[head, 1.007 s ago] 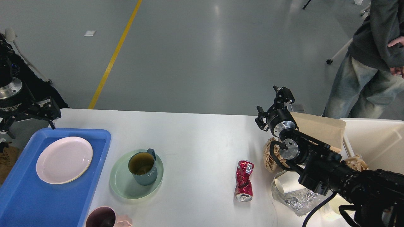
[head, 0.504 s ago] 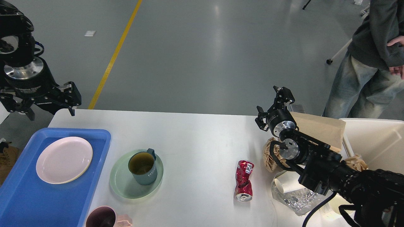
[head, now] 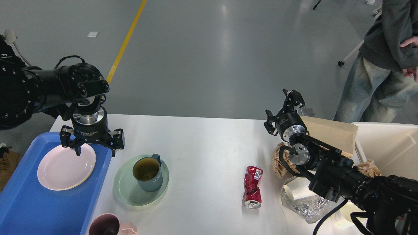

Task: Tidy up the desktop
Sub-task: 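Move the left gripper over the blue mug and lower onto it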

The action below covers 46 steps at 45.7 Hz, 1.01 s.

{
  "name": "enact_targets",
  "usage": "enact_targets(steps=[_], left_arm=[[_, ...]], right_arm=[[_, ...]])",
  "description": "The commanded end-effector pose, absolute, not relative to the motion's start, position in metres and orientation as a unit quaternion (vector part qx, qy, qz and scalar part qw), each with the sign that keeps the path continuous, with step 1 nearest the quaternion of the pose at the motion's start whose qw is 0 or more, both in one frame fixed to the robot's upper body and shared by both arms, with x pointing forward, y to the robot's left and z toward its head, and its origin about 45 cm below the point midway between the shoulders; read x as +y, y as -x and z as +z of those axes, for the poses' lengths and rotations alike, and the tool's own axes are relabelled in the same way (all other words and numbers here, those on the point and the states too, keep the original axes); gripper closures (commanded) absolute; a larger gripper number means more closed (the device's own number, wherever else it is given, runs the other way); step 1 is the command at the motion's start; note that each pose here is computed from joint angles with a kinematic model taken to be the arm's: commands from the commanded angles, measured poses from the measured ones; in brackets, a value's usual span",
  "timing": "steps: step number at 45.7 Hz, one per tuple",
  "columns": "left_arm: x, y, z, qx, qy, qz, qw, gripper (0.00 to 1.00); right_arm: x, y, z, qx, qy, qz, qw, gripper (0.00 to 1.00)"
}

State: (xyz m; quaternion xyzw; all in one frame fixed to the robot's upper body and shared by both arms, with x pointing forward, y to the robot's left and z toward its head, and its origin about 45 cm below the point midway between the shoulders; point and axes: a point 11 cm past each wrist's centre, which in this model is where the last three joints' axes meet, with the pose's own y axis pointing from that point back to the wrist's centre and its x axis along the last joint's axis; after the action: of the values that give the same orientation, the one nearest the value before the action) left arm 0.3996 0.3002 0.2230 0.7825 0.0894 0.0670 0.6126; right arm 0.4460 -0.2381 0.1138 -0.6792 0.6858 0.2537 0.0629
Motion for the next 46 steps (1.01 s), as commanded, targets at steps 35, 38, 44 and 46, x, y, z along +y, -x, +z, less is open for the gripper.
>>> enact_targets(steps=[35, 38, 44, 46], left_arm=[[0.266, -0.405, 0.166, 0.063, -0.749, 0.128, 0.647, 0.04], [0.263, -0.406, 0.168, 0.062, -0.746, 0.126, 0.65, 0.04], [0.259, -0.407, 0.177, 0.06, -0.745, 0.117, 0.654, 0.04], [0.26, -0.41, 0.185, 0.059, -0.744, 0.115, 0.655, 0.04]], right_arm=[[-0.238, -0.446, 0.114, 0.686, 0.679, 0.254, 0.063, 0.0], [-0.238, -0.446, 0.114, 0.686, 0.679, 0.254, 0.063, 0.0], [-0.238, -0.446, 0.114, 0.686, 0.68, 0.253, 0.063, 0.0], [-0.238, -0.446, 0.114, 0.686, 0.679, 0.254, 0.063, 0.0]])
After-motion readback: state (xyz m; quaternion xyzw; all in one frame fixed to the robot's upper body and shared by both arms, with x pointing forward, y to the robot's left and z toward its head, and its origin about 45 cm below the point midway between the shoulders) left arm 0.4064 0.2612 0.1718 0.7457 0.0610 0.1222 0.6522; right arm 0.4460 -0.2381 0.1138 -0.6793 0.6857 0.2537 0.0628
